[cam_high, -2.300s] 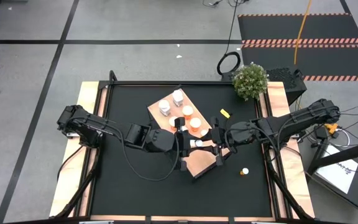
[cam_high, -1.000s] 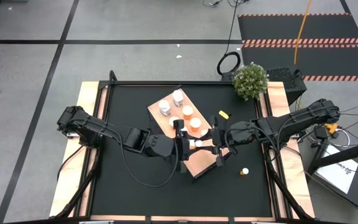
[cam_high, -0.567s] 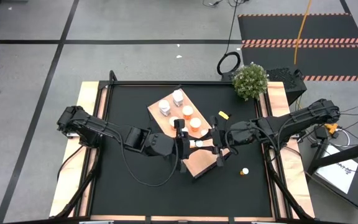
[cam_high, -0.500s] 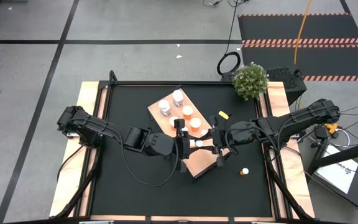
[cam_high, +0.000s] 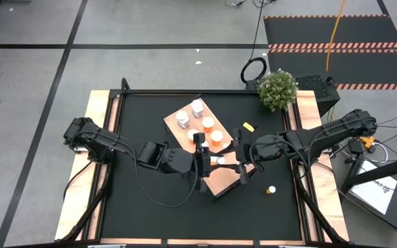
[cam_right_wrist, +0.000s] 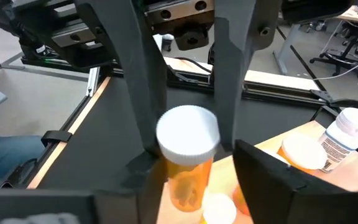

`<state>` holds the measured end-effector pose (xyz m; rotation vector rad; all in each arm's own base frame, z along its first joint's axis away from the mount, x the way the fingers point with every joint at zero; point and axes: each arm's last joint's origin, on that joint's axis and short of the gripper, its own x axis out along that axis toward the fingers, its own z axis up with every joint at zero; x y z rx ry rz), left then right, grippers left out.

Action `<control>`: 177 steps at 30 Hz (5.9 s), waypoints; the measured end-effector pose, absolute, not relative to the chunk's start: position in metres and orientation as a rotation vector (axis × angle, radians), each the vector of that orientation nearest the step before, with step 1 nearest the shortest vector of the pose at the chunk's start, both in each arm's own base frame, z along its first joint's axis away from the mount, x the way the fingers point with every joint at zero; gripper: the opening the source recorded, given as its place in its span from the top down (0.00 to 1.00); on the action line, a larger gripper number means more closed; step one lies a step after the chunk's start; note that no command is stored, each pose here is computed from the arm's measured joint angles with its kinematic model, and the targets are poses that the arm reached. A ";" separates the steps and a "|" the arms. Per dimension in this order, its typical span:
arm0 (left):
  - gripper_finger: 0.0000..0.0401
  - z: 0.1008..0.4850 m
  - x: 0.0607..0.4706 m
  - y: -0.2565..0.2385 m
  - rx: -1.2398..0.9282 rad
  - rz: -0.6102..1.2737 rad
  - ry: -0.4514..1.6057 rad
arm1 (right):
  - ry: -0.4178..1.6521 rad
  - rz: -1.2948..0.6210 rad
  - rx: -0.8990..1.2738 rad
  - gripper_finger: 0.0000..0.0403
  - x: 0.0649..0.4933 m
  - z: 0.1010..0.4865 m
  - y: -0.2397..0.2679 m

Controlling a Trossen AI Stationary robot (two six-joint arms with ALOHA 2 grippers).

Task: Pick and place medicine bottles onto shelf by color
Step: Put the top orange tablet bottle on the shelf aligned with the orange tablet bottles, then put the orange tablet bottle on the shelf aligned with the orange tablet bottles

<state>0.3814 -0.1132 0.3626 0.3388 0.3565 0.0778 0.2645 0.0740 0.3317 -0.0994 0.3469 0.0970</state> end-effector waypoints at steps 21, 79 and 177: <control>0.68 0.352 0.380 -0.118 0.139 0.115 0.362 | 0.447 0.087 0.007 0.37 0.219 0.345 0.063; 0.59 0.241 0.382 -0.125 0.190 0.176 0.257 | 0.411 0.053 -0.047 0.37 0.210 0.352 0.058; 0.39 0.332 0.269 -0.122 0.408 -0.150 0.462 | 1.290 -0.072 0.219 0.65 0.148 0.271 0.147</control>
